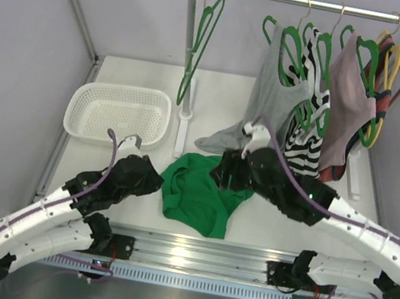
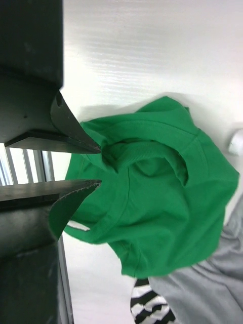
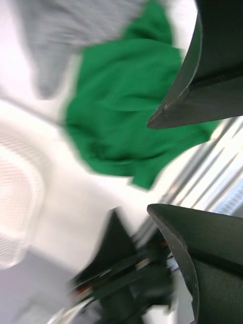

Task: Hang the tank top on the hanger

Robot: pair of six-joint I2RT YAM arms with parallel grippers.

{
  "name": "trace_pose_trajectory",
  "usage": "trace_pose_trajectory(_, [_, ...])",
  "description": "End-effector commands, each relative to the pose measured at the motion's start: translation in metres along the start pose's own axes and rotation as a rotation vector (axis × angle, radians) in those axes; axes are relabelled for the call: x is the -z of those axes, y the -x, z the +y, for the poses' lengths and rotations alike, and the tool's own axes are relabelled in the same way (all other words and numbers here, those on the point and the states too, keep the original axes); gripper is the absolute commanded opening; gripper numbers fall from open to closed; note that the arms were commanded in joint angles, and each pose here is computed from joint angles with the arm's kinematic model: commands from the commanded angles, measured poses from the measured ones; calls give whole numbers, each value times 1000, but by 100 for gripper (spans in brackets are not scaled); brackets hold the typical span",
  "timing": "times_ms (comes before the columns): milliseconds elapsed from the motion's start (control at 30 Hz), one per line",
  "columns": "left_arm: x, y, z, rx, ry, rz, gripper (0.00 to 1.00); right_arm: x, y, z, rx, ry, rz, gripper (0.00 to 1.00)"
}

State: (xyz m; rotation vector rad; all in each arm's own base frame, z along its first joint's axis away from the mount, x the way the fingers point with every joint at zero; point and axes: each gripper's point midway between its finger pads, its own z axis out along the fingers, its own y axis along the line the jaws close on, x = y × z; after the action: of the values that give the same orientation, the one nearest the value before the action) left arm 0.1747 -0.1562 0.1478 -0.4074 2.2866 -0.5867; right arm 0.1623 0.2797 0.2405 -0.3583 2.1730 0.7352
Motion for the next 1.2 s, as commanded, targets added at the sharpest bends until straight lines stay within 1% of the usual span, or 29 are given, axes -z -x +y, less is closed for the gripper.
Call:
trace_pose_trajectory(0, [16, 26, -19, -34, -52, -67, 32, 15, 112, 11, 63, -60, -201, 61])
trace_pose_trajectory(33, [18, 28, -21, -38, -58, -73, 32, 5, 125, 11, 86, -78, -200, 65])
trace_pose_trajectory(67, [22, 32, -24, -45, -70, -81, 32, 18, 169, 13, 53, -74, -288, 67])
trace_pose_trajectory(100, [23, 34, -26, -49, -74, -85, 33, 17, 186, 15, 48, -69, -312, 69])
trace_pose_trajectory(133, [25, 35, -27, -51, -80, -91, 33, 1, 197, 17, 57, -79, -306, 75])
trace_pose_trajectory(167, [27, 38, -28, -60, -86, -97, 33, 15, 233, 26, 42, -61, -391, 77])
trace_pose_trajectory(200, [28, 39, -29, -62, -90, -102, 33, 14, 247, 29, 45, -65, -418, 79])
trace_pose_trajectory(233, [30, 41, -30, -65, -96, -108, 34, -7, 254, 29, 66, -95, -413, 81])
trace_pose_trajectory(267, [32, 44, -32, -72, -100, -116, 34, -11, 267, 33, 65, -93, -444, 86])
trace_pose_trajectory(300, [32, 45, -32, -74, -99, -120, 34, -3, 290, 43, 58, -74, -502, 88])
trace_pose_trajectory(333, [34, 47, -32, -76, -101, -124, 34, -26, 291, 44, 70, -85, -486, 90])
trace_pose_trajectory(367, [36, 49, -34, -80, -111, -130, 34, -19, 309, 54, 56, -63, -537, 91])
trace_pose_trajectory(400, [37, 50, -34, -83, -111, -134, 34, -24, 315, 56, 51, -59, -549, 91])
trace_pose_trajectory(433, [38, 51, -34, -83, -111, -142, 34, -42, 315, 57, 53, -68, -540, 93])
trace_pose_trajectory(500, [39, 53, -33, -87, -111, -154, 34, -45, 327, 63, 39, -59, -578, 93])
trace_pose_trajectory(533, [41, 54, -32, -89, -117, -161, 34, -60, 326, 58, 39, -84, -569, 94])
trace_pose_trajectory(600, [42, 55, -30, -92, -113, -167, 35, -66, 330, 59, 44, -94, -585, 94])
trace_pose_trajectory(700, [45, 56, -25, -92, -106, -175, 35, -86, 327, 50, 66, -154, -583, 94])
trace_pose_trajectory(800, [45, 54, -20, -92, -101, -175, 35, -91, 325, 42, 84, -194, -577, 89])
trace_pose_trajectory(900, [45, 53, -18, -86, -97, -178, 35, -96, 322, 37, 105, -216, -564, 81])
trace_pose_trajectory(933, [45, 53, -18, -86, -98, -177, 35, -96, 321, 38, 109, -217, -561, 72])
trace_pose_trajectory(1000, [44, 52, -17, -85, -97, -174, 35, -97, 320, 37, 129, -226, -554, 65])
trace_pose_trajectory(1033, [44, 52, -17, -84, -96, -173, 35, -98, 318, 37, 133, -228, -551, 59])
trace_pose_trajectory(1167, [41, 48, -15, -86, -90, -161, 35, -96, 317, 37, 163, -239, -549, 52])
